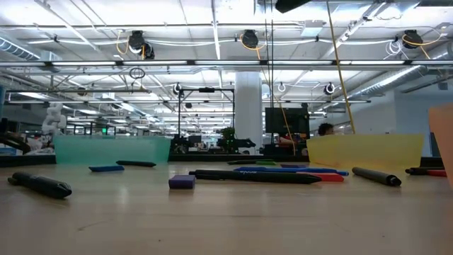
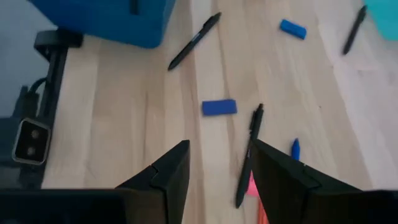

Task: Sort crayons/erasers/pens/pencils in bins
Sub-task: Put the black pen into the blue bin

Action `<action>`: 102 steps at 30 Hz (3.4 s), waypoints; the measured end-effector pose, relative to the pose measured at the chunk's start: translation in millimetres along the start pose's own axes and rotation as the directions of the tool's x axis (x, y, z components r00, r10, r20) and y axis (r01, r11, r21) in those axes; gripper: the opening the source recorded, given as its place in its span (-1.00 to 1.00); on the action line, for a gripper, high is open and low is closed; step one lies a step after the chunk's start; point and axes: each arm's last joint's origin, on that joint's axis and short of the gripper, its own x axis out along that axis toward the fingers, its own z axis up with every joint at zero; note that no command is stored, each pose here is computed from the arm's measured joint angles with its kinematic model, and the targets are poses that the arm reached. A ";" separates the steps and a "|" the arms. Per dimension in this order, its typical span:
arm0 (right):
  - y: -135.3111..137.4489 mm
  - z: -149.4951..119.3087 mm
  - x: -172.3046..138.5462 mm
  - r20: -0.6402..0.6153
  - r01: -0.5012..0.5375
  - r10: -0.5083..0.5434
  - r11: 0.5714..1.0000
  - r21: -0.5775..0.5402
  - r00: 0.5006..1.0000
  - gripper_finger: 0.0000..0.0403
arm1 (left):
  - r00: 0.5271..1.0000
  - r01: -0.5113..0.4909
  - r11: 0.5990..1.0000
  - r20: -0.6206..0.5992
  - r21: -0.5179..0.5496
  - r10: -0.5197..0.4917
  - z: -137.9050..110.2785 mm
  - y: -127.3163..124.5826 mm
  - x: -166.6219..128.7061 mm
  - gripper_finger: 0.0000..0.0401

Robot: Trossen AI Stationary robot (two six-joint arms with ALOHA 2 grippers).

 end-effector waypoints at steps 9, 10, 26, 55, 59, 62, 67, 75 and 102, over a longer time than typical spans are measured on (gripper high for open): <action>-19.3 5.0 3.4 -0.082 -0.040 0.040 0.999 -0.001 0.996 -0.22 | 0.995 -0.057 0.992 0.082 0.115 0.048 45.2 72.0 -19.7 -0.14; -21.8 5.8 0.9 -0.083 -0.039 0.039 0.999 -0.007 0.996 -0.22 | 0.996 -0.068 0.991 0.072 0.117 0.060 45.6 82.1 -17.6 -0.17; -61.4 21.6 -36.5 -0.030 -0.023 0.025 0.999 0.043 0.999 -0.22 | 0.997 0.054 0.990 -0.057 0.129 -0.047 -0.7 137.1 55.5 -0.20; -66.5 23.9 -37.8 0.009 0.053 -0.054 0.989 0.136 0.998 -0.22 | 0.977 -0.210 0.977 0.034 0.018 0.210 -17.3 231.8 64.8 -0.83; -71.3 26.7 -35.4 0.015 0.058 -0.059 0.993 0.105 0.998 -0.22 | 0.973 -0.229 0.972 -0.035 -0.047 0.228 -18.9 243.3 57.0 -0.71; -76.5 28.5 -33.2 0.012 0.069 -0.071 0.994 0.087 0.997 -0.22 | 0.971 -0.234 0.971 -0.058 -0.036 0.232 -14.6 240.6 51.5 -0.67; -83.9 30.7 -29.7 -0.004 0.057 -0.057 0.996 0.075 0.998 -0.22 | 0.975 -0.221 0.974 -0.022 -0.049 0.220 -1.7 231.7 43.8 -0.71; -88.3 32.0 -27.4 -0.022 0.024 -0.023 0.997 0.073 0.999 -0.22 | 0.976 -0.217 0.975 0.004 -0.057 0.217 1.4 229.3 43.7 -0.38; -84.2 29.5 -53.8 0.026 0.017 -0.015 0.995 -0.094 1.000 -0.22 | 0.984 -0.179 0.980 -0.031 -0.087 0.177 13.2 215.9 92.1 -0.88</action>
